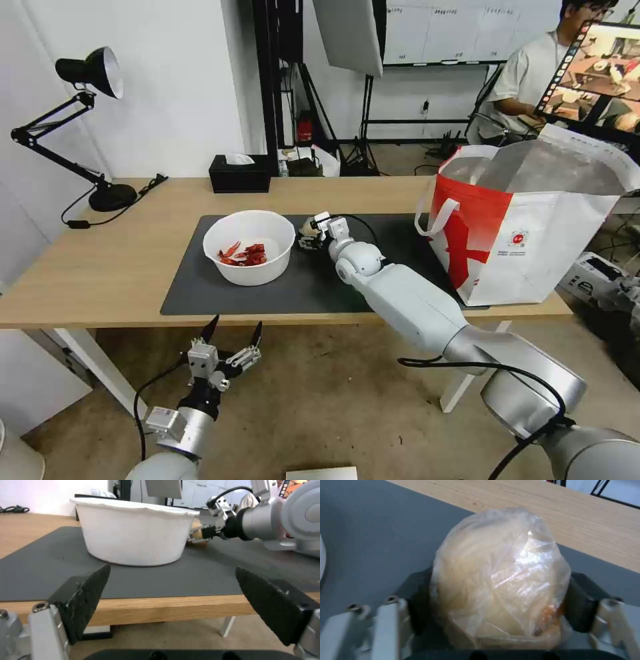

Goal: Pick up the trash from the table and place it into the takeout bag.

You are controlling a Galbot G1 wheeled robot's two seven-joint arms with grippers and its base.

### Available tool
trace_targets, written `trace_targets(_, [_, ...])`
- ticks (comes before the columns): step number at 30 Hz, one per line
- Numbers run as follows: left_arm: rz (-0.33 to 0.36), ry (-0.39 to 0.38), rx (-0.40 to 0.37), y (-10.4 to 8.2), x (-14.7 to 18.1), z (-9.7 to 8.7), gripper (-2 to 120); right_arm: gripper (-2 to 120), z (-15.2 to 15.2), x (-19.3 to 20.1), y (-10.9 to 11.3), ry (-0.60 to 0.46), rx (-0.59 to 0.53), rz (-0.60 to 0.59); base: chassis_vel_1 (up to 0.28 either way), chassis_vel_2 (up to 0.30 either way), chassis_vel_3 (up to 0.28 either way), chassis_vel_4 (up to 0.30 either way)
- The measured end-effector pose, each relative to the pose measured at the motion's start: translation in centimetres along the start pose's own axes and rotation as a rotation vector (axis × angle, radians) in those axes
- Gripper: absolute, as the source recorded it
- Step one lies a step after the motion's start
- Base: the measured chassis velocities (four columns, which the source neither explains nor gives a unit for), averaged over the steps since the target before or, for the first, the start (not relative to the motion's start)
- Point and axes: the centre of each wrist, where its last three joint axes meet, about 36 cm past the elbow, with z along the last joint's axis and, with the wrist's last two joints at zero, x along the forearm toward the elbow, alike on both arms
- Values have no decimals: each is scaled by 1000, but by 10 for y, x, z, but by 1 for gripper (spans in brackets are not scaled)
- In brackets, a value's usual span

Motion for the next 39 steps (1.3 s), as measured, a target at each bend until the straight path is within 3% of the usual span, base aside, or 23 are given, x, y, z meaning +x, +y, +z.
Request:
trace_targets(3, [-2, 0, -1, 1, 1, -1, 100, 59, -1, 0, 0, 1, -1, 5, 0, 0, 0, 0])
trace_targets(7, [-2, -1, -1, 1, 1, -1, 100, 50, -1, 2, 0, -1, -1, 11, 0, 0, 0, 0])
trace_targets(16, [3, 0, 5, -2, 1, 0, 100, 13, 7, 12, -6, -12, -8, 26, 0, 0, 0, 0])
trace_targets(19, [4, -1, 5, -2, 2, 0, 100, 7, 8, 19, -7, -58, 2, 45, 0, 0, 0, 0])
trace_targets(21, [4, -2, 5, -3, 2, -1, 100, 6, 8, 24, -7, -94, 18, 60, 0, 0, 0, 0])
trace_targets(24, [4, -4, 6, -3, 2, -1, 100, 6, 9, 43, -10, -265, 109, 137, 0, 0, 0, 0])
trace_targets(25, [4, -4, 6, -3, 2, -1, 100, 6, 9, 43, -10, -265, 109, 137, 0, 0, 0, 0])
trace_targets(26, [3, -5, 6, -3, 3, -1, 100, 6, 5, 55, -11, -353, 133, 181, 0, 0, 0, 0])
trace_targets(28, [3, -8, 5, -4, 3, 0, 100, 5, -7, 79, -10, -458, 120, 253, 0, 0, 0, 0])
trace_targets(30, [3, -7, 5, -4, 4, 0, 100, 5, -13, 88, -10, -492, 109, 285, 0, 0, 0, 0])
trace_targets(32, [5, -4, 5, -5, 4, 1, 100, 5, -29, 120, -20, -567, 85, 395, 0, 0, 0, 0])
trace_targets(34, [7, -3, 6, -6, 4, 2, 100, 5, -33, 127, -25, -575, 86, 422, 0, 0, 0, 0])
trace_targets(39, [15, 1, 7, -8, 5, 2, 100, 5, -57, 174, -64, -599, 113, 552, 0, 0, 0, 0])
